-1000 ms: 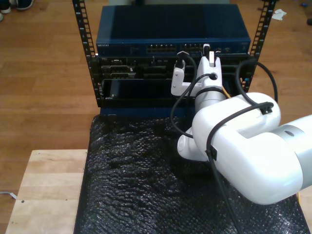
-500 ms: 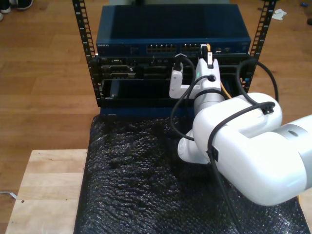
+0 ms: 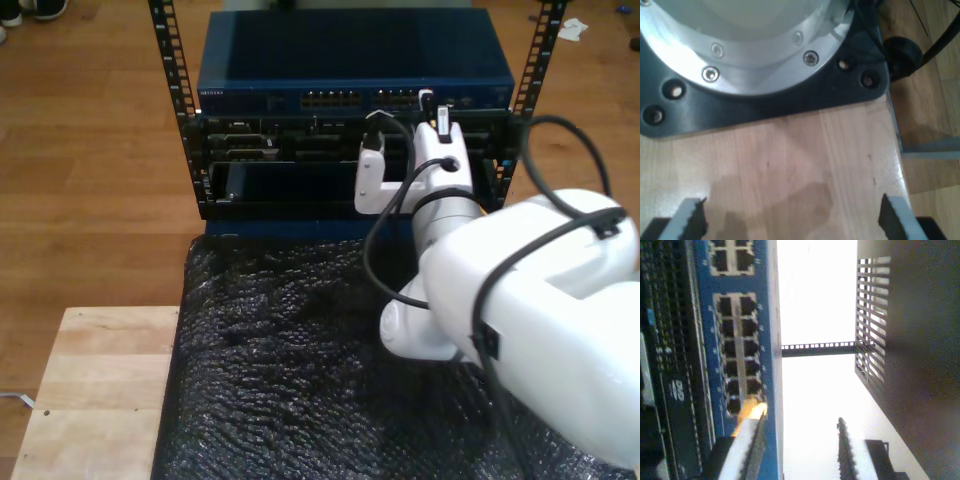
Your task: Grab the cable and plug it in
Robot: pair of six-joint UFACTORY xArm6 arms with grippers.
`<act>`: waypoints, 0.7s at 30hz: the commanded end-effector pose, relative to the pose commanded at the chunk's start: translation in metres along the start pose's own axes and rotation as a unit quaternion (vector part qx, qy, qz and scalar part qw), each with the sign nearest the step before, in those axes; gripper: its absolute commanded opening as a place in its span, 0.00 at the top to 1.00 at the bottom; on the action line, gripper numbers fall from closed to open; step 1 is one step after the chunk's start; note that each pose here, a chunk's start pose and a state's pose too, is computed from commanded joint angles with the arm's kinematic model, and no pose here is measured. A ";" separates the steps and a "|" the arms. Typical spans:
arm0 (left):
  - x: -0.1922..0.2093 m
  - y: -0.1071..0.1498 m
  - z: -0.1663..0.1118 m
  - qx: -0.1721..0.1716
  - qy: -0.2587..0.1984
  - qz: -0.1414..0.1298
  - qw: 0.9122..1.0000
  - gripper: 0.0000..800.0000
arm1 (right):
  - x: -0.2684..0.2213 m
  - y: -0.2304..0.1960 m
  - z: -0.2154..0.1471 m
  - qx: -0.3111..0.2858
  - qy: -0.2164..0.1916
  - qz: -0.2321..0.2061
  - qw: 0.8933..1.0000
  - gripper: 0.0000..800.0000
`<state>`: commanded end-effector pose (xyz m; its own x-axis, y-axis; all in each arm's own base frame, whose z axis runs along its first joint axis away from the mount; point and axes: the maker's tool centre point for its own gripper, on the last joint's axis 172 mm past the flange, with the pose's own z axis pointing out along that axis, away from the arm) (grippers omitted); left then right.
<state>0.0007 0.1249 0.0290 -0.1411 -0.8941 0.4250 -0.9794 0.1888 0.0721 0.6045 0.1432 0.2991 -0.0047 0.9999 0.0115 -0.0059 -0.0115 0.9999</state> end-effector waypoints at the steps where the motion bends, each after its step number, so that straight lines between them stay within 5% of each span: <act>1: 0.000 0.000 0.000 0.000 0.000 0.000 1.000 0.00 | -0.003 -0.003 -0.004 0.013 0.001 -0.001 1.000 0.50; 16: 0.000 0.000 0.000 0.000 -0.001 0.000 1.000 0.00 | -0.085 -0.001 -0.027 0.145 -0.025 0.029 0.989 0.15; 21: 0.000 0.000 0.000 0.000 0.000 0.000 1.000 0.00 | -0.123 -0.022 -0.047 0.211 -0.022 -0.023 0.977 0.01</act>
<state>0.0007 0.1249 0.0290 -0.1411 -0.8941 0.4250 -0.9794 0.1888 0.0721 0.5582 0.0199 0.2754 0.0288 0.9987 -0.0423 0.4079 0.0269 0.9126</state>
